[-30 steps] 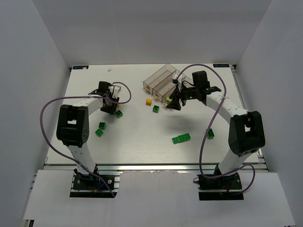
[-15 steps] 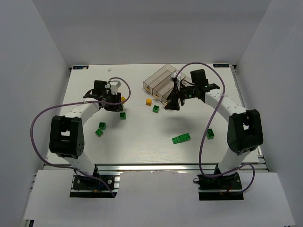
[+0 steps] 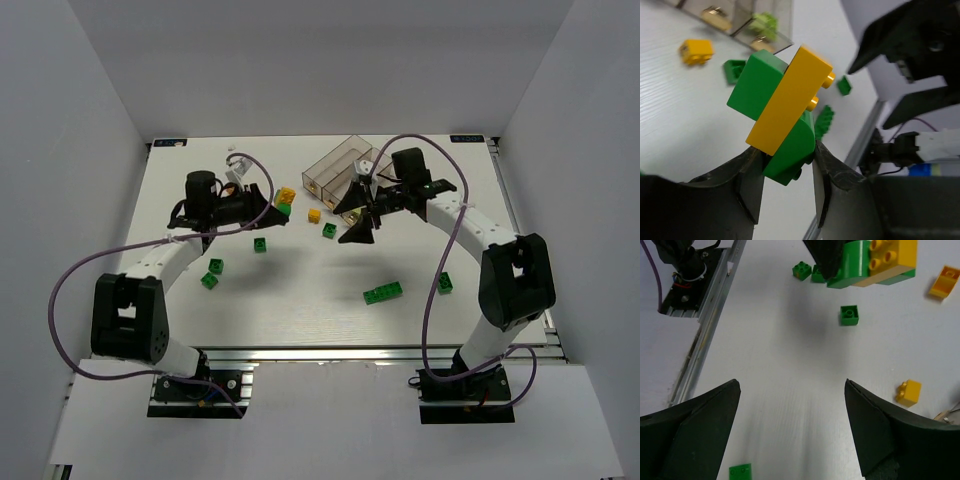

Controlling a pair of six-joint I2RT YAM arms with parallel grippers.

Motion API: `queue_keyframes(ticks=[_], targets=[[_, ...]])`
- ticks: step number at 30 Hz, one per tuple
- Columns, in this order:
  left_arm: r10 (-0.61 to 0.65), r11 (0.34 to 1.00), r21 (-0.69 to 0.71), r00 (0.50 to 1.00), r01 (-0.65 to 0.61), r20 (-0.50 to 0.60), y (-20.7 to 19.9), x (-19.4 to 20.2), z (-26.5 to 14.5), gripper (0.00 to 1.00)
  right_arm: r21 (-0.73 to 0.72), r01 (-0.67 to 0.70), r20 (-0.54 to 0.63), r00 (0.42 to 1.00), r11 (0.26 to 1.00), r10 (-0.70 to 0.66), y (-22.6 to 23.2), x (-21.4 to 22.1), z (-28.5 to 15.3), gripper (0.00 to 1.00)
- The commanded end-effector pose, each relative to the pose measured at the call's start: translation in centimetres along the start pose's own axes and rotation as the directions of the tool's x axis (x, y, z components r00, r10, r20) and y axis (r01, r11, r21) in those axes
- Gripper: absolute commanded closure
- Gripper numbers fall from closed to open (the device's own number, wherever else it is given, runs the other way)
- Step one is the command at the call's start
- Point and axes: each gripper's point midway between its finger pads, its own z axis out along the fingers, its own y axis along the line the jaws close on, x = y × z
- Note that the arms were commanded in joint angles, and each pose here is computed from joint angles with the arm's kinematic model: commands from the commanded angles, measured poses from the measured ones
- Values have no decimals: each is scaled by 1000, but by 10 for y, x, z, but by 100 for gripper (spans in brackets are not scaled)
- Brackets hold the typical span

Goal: Sort the legos into containers by color

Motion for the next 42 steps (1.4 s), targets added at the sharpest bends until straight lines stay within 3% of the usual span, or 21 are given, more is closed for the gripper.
queue_keyframes(ticks=[1, 12, 18, 24, 28, 35, 42], targets=[[82, 972, 215, 993, -99, 84, -71, -25, -17, 81, 49, 125, 79, 989, 991, -129, -6, -47, 3, 11], [148, 987, 74, 986, -143, -74, -62, 24, 1, 83, 108, 112, 132, 983, 988, -126, -23, -73, 21, 11], [286, 953, -40, 935, -301, -210, -42, 59, 7, 88, 59, 163, 122, 978, 985, -169, -11, -67, 21, 11], [422, 896, -68, 890, -438, -176, -46, 58, -1, 88, -53, 96, 96, 991, 994, -90, 8, -43, 28, 11], [469, 871, -72, 866, -486, -173, -48, 59, -3, 89, -97, 129, 63, 990, 987, -124, 18, -29, 37, 11], [497, 856, -61, 849, -514, -182, -54, 65, 0, 89, -47, 208, 44, 977, 977, -206, 3, -29, 42, 11], [505, 852, -46, 841, -522, -196, -58, 73, 3, 90, -42, 201, 63, 978, 979, -199, -2, -36, 46, 11]])
